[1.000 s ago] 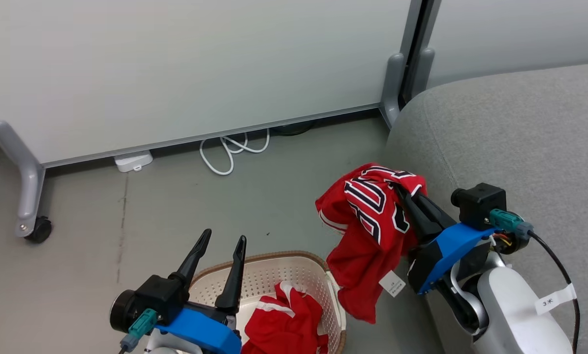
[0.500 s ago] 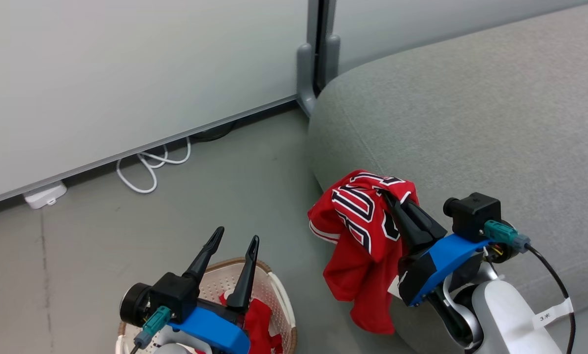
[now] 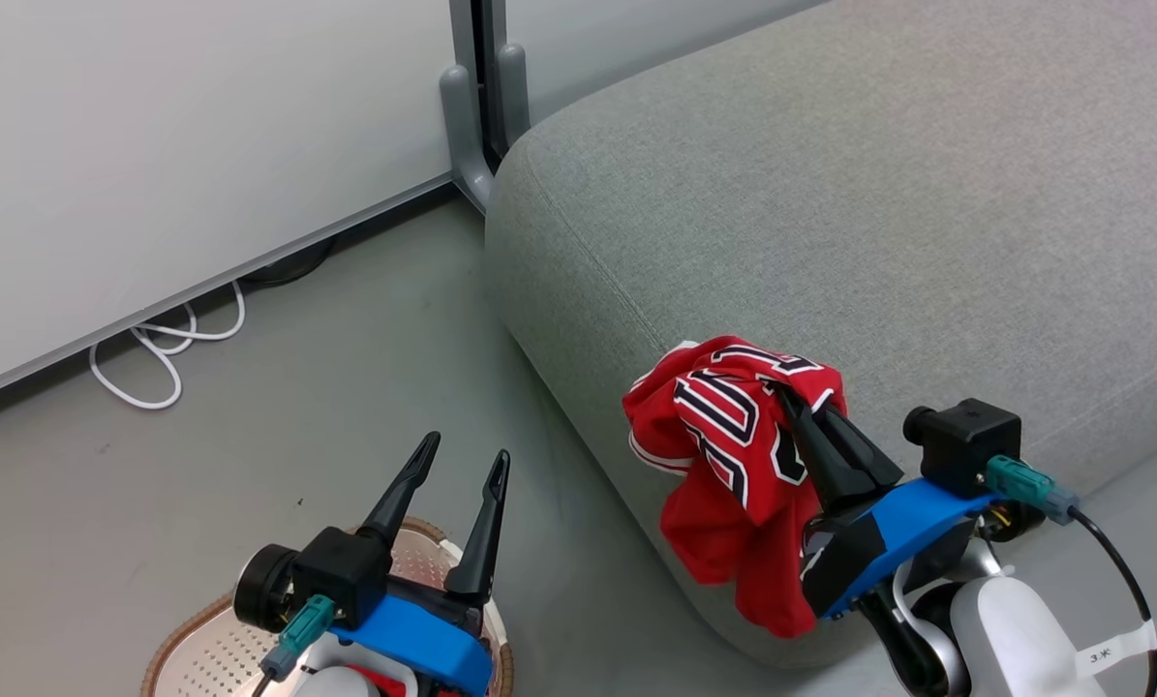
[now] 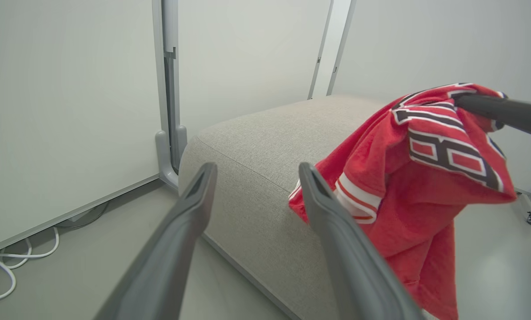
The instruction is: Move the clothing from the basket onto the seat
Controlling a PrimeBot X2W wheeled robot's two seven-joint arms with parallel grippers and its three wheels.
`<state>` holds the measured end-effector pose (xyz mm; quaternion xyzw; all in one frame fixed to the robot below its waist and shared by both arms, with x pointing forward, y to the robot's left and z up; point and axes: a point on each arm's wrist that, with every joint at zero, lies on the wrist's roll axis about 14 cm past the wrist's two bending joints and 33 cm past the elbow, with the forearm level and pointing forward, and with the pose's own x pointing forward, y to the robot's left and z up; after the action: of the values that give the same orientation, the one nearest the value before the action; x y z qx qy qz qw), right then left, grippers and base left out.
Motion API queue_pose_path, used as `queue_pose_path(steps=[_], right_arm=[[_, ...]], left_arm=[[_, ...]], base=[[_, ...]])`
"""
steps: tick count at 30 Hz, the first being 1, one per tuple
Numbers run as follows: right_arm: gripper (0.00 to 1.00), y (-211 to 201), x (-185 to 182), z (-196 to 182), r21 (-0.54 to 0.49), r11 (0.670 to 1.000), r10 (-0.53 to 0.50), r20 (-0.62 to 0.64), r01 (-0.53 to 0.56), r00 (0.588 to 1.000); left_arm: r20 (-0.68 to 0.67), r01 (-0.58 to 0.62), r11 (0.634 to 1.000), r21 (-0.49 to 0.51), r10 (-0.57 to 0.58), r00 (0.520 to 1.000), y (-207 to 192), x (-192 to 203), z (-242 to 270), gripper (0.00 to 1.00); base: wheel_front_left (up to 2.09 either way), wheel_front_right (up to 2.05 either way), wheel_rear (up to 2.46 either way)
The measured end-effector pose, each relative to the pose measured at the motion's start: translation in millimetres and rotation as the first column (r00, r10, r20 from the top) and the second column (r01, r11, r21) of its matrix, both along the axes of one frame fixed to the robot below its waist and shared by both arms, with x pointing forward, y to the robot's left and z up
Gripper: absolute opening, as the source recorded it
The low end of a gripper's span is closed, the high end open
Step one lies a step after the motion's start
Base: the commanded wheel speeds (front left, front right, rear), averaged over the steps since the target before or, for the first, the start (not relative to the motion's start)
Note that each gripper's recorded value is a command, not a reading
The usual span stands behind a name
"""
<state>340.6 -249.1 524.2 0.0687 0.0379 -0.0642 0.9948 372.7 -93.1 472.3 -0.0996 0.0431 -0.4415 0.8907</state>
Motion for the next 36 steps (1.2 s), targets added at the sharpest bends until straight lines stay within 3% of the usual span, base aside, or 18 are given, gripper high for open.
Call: queue_pose_path(steps=[9, 15, 19, 27, 31, 36], right_arm=[[0.0, -16, 4, 1, 0.014, 0.999, -0.052, 0.011, 0.052, 0.999], [0.0, -48, 50, 35, -0.038, 0.994, -0.096, 0.099, 0.1, 0.991], [0.0, -94, 82, 57, -0.083, 0.978, -0.177, 0.149, 0.19, 0.973], [0.0, -187, 141, 85, -0.125, 0.911, -0.363, 0.213, 0.394, 0.907], [0.0, -218, 164, 63, -0.137, 0.875, -0.44, 0.177, 0.464, 0.881], [0.0, -233, 182, -10, -0.13, 0.852, -0.507, 0.038, 0.507, 0.861]], left_arm=[[-0.002, -0.001, 1.0, -0.01, 0.001, 1.0, 1, 5, -2, 1.0], [0.026, -0.005, 1.0, -0.024, 0.006, 1.0, 4, 31, -3, 1.0], [0.027, -0.024, 0.999, -0.047, 0.025, 0.999, 10, 51, -9, 1.0], [0.041, -0.07, 0.995, -0.076, 0.073, 0.996, 29, 91, -32, 1.0], [0.049, -0.096, 0.992, -0.083, 0.101, 0.994, 41, 113, -48, 1.0], [0.028, -0.104, 0.992, -0.069, 0.106, 0.994, 50, 122, -77, 1.0]], base=[[0.0, 0.0, 0.0], [0.0, 0.0, 0.0], [0.0, 0.0, 0.0], [0.0, 0.0, 0.0], [0.0, 0.0, 0.0], [0.0, 0.0, 0.0]])
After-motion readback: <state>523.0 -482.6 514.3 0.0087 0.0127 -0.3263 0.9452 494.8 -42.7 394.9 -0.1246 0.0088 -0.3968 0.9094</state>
